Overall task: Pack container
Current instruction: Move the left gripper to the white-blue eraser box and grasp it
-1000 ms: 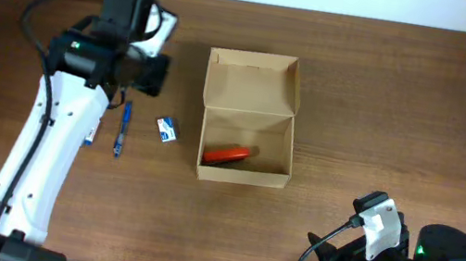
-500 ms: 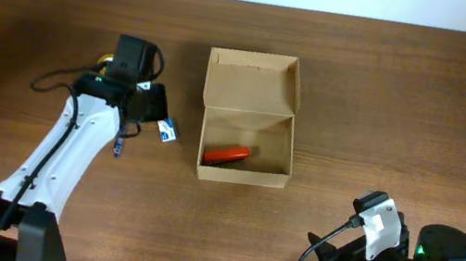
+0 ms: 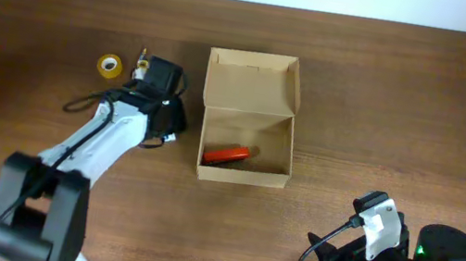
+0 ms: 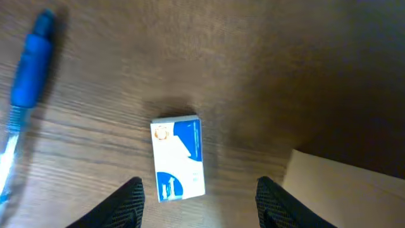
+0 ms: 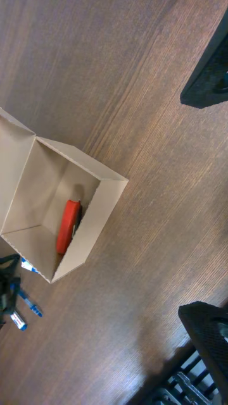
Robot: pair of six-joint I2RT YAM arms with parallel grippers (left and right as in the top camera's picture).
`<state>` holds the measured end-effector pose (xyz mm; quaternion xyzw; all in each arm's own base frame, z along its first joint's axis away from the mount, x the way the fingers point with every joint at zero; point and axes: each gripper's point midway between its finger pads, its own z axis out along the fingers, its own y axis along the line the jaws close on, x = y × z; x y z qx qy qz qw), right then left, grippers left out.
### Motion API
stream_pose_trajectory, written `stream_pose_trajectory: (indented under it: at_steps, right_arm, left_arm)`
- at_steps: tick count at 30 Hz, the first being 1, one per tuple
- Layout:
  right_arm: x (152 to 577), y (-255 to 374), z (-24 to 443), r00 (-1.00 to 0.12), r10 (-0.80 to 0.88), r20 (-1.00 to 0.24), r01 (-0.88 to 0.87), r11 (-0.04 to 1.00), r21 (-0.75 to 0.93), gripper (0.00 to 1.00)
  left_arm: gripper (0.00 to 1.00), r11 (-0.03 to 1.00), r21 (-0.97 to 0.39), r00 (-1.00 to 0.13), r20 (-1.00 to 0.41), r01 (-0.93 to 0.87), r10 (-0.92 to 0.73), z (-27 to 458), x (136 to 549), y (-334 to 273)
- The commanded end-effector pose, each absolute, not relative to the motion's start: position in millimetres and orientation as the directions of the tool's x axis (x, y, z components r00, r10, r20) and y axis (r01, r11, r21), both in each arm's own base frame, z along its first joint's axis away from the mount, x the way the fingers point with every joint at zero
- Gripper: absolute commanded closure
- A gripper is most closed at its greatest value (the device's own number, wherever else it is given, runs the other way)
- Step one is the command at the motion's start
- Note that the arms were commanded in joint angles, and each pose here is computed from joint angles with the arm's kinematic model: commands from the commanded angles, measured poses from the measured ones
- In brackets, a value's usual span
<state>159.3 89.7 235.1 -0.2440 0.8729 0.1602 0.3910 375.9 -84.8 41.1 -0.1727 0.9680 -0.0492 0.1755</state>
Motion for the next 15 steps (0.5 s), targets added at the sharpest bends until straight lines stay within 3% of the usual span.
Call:
stream_pose_trajectory:
  at_steps: [1, 15]
  right_arm:
    - [160, 87, 235, -0.575, -0.297, -0.763, -0.540, 0.838, 0.081, 0.01]
    - [160, 87, 235, -0.575, -0.297, -0.763, -0.540, 0.838, 0.081, 0.01]
  left_arm:
    - [0.44, 0.928, -0.115, -0.876, -0.307, -0.354, -0.372, 25, 372, -78]
    - [0.43, 0.939, -0.058, -0.894, -0.292, -0.338, -0.339, 7, 371, -72]
